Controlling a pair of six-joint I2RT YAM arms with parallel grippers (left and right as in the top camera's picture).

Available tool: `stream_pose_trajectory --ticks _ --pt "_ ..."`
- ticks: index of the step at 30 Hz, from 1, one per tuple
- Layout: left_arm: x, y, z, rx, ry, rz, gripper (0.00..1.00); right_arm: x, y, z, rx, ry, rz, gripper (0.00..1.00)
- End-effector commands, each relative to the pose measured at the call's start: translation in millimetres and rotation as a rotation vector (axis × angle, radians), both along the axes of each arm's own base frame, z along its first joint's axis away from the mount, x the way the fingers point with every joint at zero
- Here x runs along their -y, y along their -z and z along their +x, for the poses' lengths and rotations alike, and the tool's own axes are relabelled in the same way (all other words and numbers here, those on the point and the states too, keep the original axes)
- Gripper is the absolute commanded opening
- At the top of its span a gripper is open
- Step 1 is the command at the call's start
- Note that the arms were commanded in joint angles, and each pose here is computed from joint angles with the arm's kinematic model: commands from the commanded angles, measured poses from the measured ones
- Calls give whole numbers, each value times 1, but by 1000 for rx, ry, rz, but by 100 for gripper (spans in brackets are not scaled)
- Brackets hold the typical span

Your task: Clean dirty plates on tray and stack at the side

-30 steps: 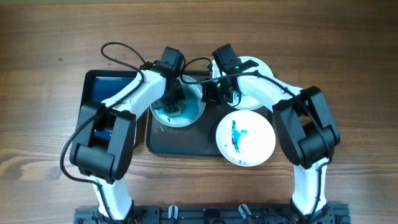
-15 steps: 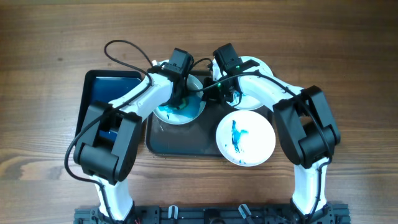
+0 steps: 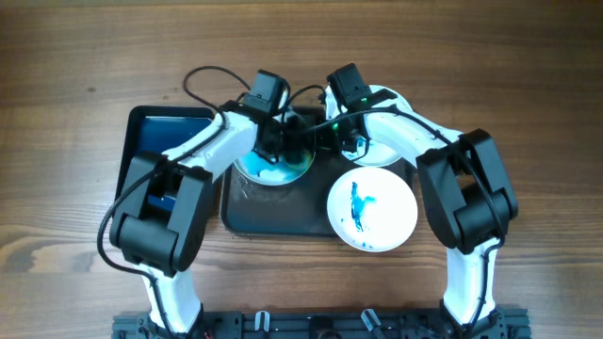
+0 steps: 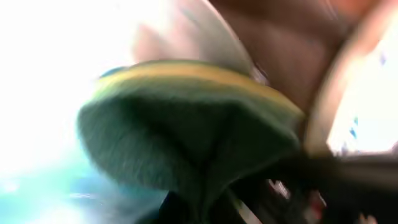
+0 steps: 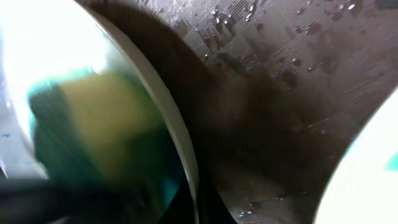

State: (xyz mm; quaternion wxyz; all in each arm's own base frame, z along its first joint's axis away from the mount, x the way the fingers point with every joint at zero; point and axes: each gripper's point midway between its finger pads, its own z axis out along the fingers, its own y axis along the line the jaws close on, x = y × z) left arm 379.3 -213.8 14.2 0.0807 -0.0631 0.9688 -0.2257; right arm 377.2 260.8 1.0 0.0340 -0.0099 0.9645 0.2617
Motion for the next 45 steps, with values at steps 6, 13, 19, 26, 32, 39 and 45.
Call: stream_pose_trajectory --ticks 6,13,19,26,32,39,45 --pt "-141 23 10 9 -377 567 4 -2 16 -15 -51 -13 -14 4" --pt "-6 6 -75 -258 251 -95 4 -3 15 -14 -46 -12 -10 4" --pt "12 -4 -25 -42 237 -165 4 -4 15 -15 -52 -17 -3 4" --pt "-123 20 9 -6 -291 509 4 -4 14 -15 -48 -22 -3 4" --pt "-111 -55 12 -150 -224 360 4 -6 9 -14 -41 -25 9 4" --pt "-156 -118 42 -50 -362 313 4 44 -60 2 210 8 -270 4" --pt "-155 -118 44 -45 -366 310 4 90 -165 -5 615 80 -740 4"
